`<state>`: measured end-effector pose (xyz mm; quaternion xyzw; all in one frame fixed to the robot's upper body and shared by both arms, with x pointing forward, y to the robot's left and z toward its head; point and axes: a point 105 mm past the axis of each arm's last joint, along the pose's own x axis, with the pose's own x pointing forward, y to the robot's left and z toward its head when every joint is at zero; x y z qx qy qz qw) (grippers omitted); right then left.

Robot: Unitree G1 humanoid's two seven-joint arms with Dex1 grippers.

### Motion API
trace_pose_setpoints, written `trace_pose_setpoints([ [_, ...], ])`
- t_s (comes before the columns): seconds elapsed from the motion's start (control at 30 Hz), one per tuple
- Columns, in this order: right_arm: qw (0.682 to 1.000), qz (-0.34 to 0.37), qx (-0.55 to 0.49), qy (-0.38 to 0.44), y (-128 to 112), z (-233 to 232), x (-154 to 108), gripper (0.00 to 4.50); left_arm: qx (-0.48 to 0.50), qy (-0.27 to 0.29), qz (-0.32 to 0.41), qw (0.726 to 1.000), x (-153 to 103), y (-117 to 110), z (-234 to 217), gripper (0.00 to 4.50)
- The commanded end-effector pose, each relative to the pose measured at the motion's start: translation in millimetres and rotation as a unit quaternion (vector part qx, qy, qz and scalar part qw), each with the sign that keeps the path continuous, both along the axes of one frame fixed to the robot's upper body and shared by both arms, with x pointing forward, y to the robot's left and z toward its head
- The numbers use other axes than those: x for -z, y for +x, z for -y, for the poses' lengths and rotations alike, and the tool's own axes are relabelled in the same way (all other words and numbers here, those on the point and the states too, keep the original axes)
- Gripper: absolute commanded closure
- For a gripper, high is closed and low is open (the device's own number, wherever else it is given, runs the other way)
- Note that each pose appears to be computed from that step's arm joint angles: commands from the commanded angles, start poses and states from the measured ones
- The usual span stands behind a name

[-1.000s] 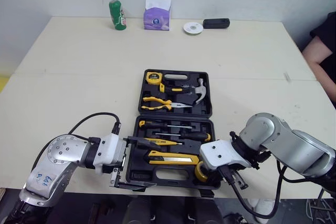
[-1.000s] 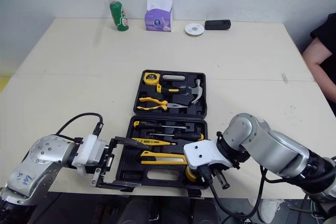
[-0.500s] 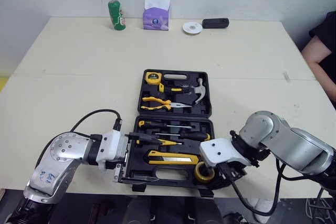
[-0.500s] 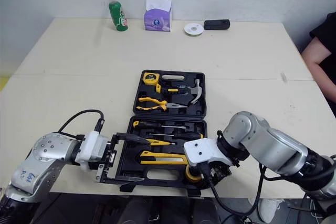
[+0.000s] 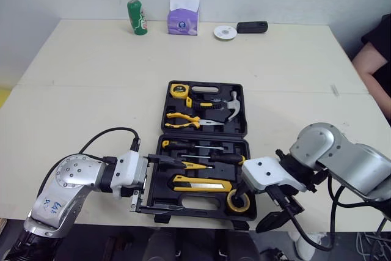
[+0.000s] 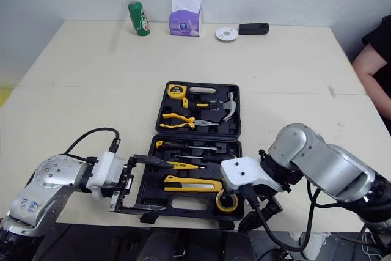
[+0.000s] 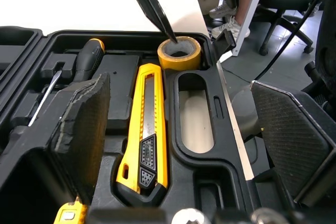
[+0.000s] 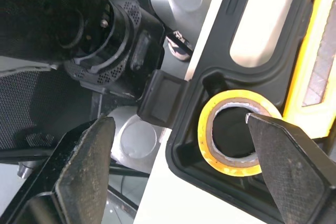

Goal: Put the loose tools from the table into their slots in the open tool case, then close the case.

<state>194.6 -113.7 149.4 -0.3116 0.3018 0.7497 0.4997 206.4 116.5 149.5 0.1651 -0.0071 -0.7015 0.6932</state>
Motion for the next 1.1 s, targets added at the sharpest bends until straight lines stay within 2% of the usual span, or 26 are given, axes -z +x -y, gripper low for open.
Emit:
trace_pose_setpoints([
  [0.03, 0.999, -0.001, 0.009, 0.036, 0.6, 7.0, -14.4, 0.39, -0.002, -0.002, 0.016, 1.000, -5.2, -0.7, -2.1, 0.00],
  [0.23, 0.988, -0.012, 0.027, 0.152, 2.7, 14.7, -20.7, 0.39, -0.007, 0.002, 0.021, 1.000, -4.0, 1.9, -4.7, 0.00],
  [0.27, 0.985, -0.018, 0.038, 0.165, 2.4, 15.9, -19.5, 0.62, -0.008, 0.004, 0.021, 1.000, -3.4, 2.5, -5.5, 0.00],
  [0.33, 0.982, -0.018, 0.059, 0.178, 3.5, 17.8, -12.8, 1.22, -0.011, 0.004, 0.023, 1.000, -3.2, 4.6, -6.6, 0.00],
  [0.4, 0.971, -0.015, 0.070, 0.227, 5.0, 12.5, -11.4, 2.14, -0.014, 0.002, 0.026, 1.000, -4.5, 7.4, -6.3, 0.00],
  [0.47, 0.959, 0.001, 0.083, 0.269, 8.3, 6.9, -6.4, 3.25, -0.015, 0.000, 0.029, 0.999, -6.2, 9.4, -5.8, 0.00],
  [0.53, 0.957, 0.030, 0.074, 0.279, 7.9, 4.7, 3.2, 4.31, -0.015, 0.001, 0.030, 0.999, -6.9, 9.6, -6.9, 0.00],
  [0.57, 0.956, 0.042, 0.068, 0.283, 7.3, 3.0, 6.8, 4.44, -0.015, 0.003, 0.030, 0.999, -7.1, 9.4, -8.5, 0.00],
  [0.87, 0.943, 0.048, 0.092, 0.317, 5.3, -10.1, 32.4, 4.44, -0.013, 0.016, 0.024, 1.000, -6.3, 11.1, -13.8, 0.00],
  [1.1, 0.948, 0.050, 0.119, 0.289, 14.9, 3.0, 64.7, 4.44, -0.013, 0.018, 0.027, 0.999, -7.6, 10.8, -13.1, 0.00],
])
